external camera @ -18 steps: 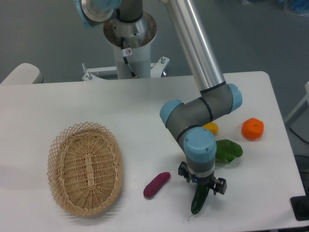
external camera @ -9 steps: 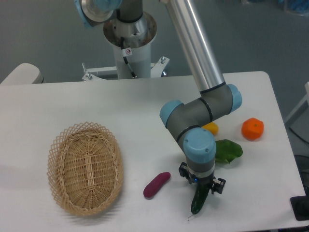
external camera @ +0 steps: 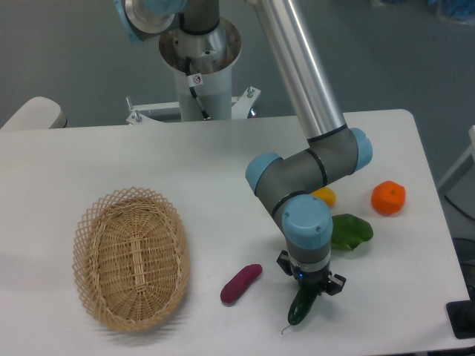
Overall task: Pick up the cucumber from the table
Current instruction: 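Lift the grasped cucumber up off the table toward the basket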
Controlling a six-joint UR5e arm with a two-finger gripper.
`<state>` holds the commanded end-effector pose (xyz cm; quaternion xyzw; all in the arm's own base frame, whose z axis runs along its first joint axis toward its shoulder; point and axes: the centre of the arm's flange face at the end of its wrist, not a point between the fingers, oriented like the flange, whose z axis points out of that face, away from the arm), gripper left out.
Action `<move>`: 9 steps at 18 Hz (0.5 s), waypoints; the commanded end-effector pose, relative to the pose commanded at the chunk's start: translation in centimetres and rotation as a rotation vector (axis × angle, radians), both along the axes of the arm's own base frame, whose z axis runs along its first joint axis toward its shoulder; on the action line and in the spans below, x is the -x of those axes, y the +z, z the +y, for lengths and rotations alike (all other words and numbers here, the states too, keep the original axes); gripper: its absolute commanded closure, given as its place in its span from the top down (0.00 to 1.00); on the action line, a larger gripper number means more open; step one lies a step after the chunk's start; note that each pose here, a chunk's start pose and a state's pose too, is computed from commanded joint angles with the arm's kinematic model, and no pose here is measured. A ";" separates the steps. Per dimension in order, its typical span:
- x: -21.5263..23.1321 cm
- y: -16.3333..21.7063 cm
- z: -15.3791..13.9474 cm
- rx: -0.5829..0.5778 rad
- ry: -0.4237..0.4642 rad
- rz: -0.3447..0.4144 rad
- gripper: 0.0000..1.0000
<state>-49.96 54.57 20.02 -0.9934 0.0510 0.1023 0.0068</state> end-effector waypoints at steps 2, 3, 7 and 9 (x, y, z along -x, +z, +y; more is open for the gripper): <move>0.1 1.6 0.1 -0.011 0.000 0.011 0.35; 0.0 2.4 0.0 -0.016 -0.002 0.016 0.35; -1.8 6.9 0.8 -0.049 -0.048 0.048 0.35; -3.4 9.1 0.8 -0.037 -0.062 0.029 0.35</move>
